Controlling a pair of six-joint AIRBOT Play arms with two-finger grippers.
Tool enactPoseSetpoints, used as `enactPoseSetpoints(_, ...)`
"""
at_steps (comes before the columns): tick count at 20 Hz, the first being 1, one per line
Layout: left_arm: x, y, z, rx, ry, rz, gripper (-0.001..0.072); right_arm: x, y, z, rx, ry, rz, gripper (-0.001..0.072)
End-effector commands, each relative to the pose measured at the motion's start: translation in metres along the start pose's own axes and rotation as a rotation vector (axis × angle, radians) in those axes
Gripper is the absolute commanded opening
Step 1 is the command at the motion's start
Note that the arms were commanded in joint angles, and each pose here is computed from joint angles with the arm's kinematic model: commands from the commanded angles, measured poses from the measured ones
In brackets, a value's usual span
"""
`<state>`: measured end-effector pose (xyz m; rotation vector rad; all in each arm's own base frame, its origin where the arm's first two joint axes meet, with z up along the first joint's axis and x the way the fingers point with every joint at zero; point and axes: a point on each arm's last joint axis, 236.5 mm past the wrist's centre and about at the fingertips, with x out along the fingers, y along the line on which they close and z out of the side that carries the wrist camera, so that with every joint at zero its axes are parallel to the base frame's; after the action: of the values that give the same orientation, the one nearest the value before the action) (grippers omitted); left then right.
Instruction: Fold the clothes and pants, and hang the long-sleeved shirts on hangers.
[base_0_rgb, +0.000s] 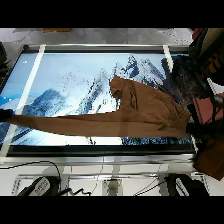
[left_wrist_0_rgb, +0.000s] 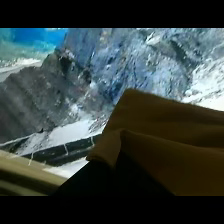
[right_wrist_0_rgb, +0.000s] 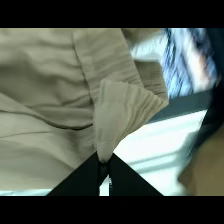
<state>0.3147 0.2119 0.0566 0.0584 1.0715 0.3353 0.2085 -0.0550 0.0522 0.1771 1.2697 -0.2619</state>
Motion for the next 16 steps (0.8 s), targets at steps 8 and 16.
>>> enactPoseSetpoints(8, -0.015, 0.002, -0.101, 0.363, 0.425, -0.065, 0.0016, 0.030, 0.004, -0.069, 0.048, 0.059, 0.028, 0.0036)
enactPoseSetpoints(16, 0.017, 0.012, -0.165, 0.449, 0.666, -0.074, 0.0017, 0.029, 0.004, -0.074, 0.048, 0.077, 0.027, 0.0037)
